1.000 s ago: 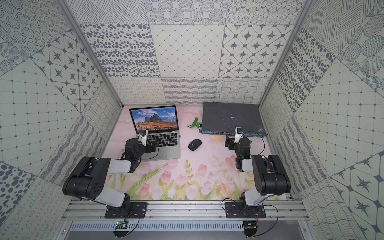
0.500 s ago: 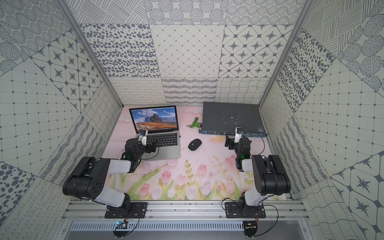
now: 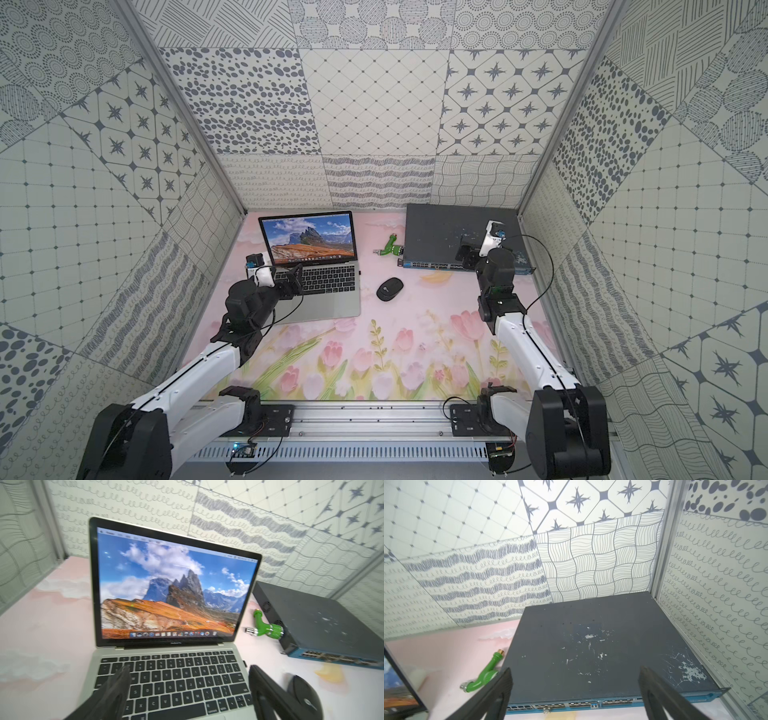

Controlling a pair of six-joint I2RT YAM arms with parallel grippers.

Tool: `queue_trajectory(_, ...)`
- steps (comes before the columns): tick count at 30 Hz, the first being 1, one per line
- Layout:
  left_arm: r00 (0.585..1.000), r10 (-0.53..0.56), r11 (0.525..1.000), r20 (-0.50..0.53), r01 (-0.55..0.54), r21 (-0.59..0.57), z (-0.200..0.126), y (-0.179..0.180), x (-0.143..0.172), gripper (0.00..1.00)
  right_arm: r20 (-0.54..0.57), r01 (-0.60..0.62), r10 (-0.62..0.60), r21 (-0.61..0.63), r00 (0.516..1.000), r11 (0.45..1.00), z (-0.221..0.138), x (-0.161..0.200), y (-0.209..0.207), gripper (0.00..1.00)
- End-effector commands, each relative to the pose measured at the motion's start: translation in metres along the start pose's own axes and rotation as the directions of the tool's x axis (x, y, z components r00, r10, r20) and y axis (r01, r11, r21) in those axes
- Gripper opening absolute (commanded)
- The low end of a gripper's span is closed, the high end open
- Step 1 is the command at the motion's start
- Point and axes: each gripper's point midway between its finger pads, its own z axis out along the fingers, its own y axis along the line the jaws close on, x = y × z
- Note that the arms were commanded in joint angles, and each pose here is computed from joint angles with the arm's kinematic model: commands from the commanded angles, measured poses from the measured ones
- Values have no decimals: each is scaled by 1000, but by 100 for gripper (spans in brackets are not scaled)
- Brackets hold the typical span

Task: Remove the wireless mouse receiver from the laptop
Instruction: Pick up the mouse from the center of the board.

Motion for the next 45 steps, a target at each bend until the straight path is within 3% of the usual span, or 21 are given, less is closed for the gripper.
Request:
queue_trajectory(1, 956, 177, 965, -232, -122, 232, -2, -84, 35, 85, -219, -88, 84, -12, 972, 996, -13, 54, 1, 97)
queue_trajectory(5, 839, 390, 877, -380, -212, 431, 11, -158, 58, 85, -243, -97, 89, -23, 966, 995, -23, 61, 2, 97)
queue_trajectory(8, 693, 586, 774, -421, -325, 543, 13, -196, 86, 86, -260, -98, 88, -28, 961, 995, -28, 69, 2, 97)
queue_trajectory(10, 618, 655, 721, -436, -337, 605, 18, -213, 102, 86, -272, -108, 96, -28, 957, 994, -30, 76, 1, 97)
queue_trajectory(17, 383, 721, 677, -577, -212, 705, 39, -244, 136, 84, -297, -109, 99, -20, 950, 994, -30, 87, -1, 97)
queue_trajectory(24, 167, 732, 679, -661, -255, 688, 59, -233, 159, 89, -301, -110, 99, -18, 948, 994, -30, 89, -2, 97)
queue_trajectory(26, 130, 724, 682, -677, -277, 677, 65, -227, 166, 92, -304, -111, 100, -18, 947, 994, -29, 91, -2, 97)
queue_trajectory(33, 60, 679, 712, -731, -293, 638, 81, -207, 192, 95, -312, -122, 105, -34, 944, 992, -28, 93, 2, 97)
queue_trajectory(38, 29, 645, 744, -764, -250, 619, 81, -200, 211, 93, -322, -136, 112, -53, 940, 989, -28, 97, 5, 97)
queue_trajectory(45, 3, 617, 752, -787, -300, 588, 93, -184, 226, 92, -334, -148, 116, -71, 935, 986, -27, 100, 9, 97)
